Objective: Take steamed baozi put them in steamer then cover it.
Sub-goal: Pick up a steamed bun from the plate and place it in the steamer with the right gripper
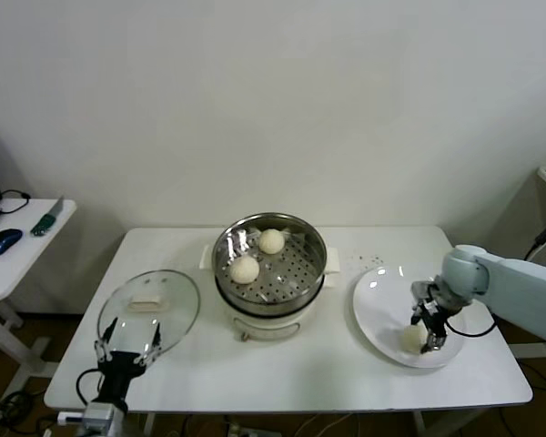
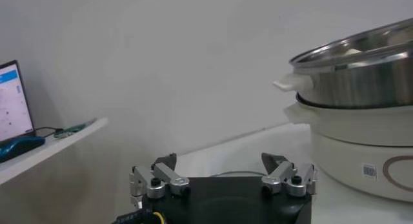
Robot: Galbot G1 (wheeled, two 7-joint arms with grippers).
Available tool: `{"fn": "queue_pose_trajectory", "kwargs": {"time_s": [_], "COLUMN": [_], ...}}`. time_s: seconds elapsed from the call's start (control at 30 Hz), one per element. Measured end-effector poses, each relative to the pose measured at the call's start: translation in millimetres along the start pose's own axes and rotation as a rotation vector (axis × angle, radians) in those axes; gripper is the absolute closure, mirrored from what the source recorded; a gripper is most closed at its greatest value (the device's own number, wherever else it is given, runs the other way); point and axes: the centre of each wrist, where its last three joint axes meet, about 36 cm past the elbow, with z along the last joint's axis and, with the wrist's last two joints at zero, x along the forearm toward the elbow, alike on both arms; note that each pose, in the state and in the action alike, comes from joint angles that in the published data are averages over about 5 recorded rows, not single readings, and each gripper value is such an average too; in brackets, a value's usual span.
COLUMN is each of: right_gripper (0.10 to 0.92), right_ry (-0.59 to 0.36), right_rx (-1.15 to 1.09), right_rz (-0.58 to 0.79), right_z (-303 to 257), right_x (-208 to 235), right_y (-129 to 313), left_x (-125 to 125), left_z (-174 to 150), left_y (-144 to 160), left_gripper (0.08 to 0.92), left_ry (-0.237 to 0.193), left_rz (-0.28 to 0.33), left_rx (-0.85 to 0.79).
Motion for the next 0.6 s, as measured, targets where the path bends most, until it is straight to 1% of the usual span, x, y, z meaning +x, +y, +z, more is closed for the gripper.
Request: {"fn": "queue_pose_trajectory", "kwargs": {"time_s": [0.2, 0.37, 0.6], "right_gripper": [0.352, 0.347, 0.342], "right_ry": [0.002, 0.026, 0.071], "right_rx": [0.176, 0.368, 0.647], "right_rz": [0.047, 0.106, 0.192], "right_z": [-26, -56, -112], "right_x": [47, 106, 194], "right_y": [-22, -47, -77], "left_x": [1, 1, 4], "left_z": [-1, -3, -2], "left_y": [-3, -5, -8], "left_gripper": [0.177, 0.177, 0.177], "left_ry": [-0.001, -0.003, 0.006], "left_rz": [0.009, 0.015, 0.034], "left_rx": [-0.001, -0.001, -0.004]}}
